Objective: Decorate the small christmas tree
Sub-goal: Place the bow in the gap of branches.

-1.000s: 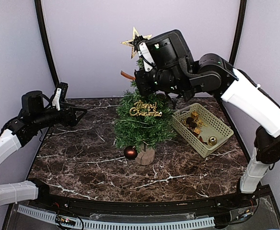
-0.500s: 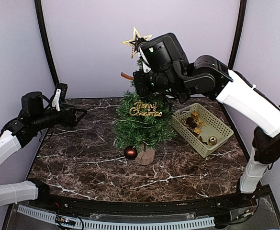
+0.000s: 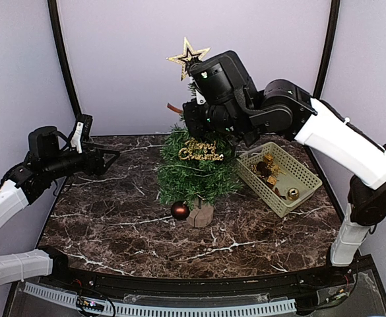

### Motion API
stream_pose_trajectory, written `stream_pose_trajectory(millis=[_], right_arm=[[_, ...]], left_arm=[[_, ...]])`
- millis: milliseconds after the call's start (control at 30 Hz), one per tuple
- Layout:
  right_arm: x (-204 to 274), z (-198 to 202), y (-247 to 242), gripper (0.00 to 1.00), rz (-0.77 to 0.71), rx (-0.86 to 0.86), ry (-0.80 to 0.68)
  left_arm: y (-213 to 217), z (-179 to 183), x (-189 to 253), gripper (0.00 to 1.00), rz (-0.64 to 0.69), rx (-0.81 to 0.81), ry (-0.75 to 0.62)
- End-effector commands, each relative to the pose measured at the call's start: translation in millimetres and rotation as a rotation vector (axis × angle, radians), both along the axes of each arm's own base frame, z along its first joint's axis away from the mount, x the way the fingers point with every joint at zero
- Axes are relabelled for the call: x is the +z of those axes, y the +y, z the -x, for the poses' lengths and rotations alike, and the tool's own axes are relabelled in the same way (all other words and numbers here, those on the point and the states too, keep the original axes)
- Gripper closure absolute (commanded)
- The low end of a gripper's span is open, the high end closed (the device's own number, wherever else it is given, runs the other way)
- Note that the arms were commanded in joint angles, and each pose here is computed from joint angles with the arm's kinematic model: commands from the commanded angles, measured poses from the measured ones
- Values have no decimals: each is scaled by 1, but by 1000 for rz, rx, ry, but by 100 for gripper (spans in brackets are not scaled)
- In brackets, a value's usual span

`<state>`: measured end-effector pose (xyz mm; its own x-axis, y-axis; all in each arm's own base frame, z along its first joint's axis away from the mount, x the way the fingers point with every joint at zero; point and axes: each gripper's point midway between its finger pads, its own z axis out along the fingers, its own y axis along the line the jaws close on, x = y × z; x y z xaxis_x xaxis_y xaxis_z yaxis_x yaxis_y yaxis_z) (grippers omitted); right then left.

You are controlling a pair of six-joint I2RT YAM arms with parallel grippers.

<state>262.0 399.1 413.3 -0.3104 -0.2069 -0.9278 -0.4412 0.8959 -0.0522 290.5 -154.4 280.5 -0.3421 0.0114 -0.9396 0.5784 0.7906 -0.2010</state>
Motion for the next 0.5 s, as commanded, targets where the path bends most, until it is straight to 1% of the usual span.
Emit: stream_pose_trajectory(millis=[0, 200, 467], right_arm=[[0, 7, 0, 95, -30, 6, 16], [12, 16, -2, 86, -99, 57, 27], [31, 25, -9, 79, -182, 101, 22]], left_arm=[[-3, 4, 3, 12, 17, -17, -14], [-2, 4, 2, 12, 15, -15, -12], [-2, 3, 0, 12, 14, -13, -6]])
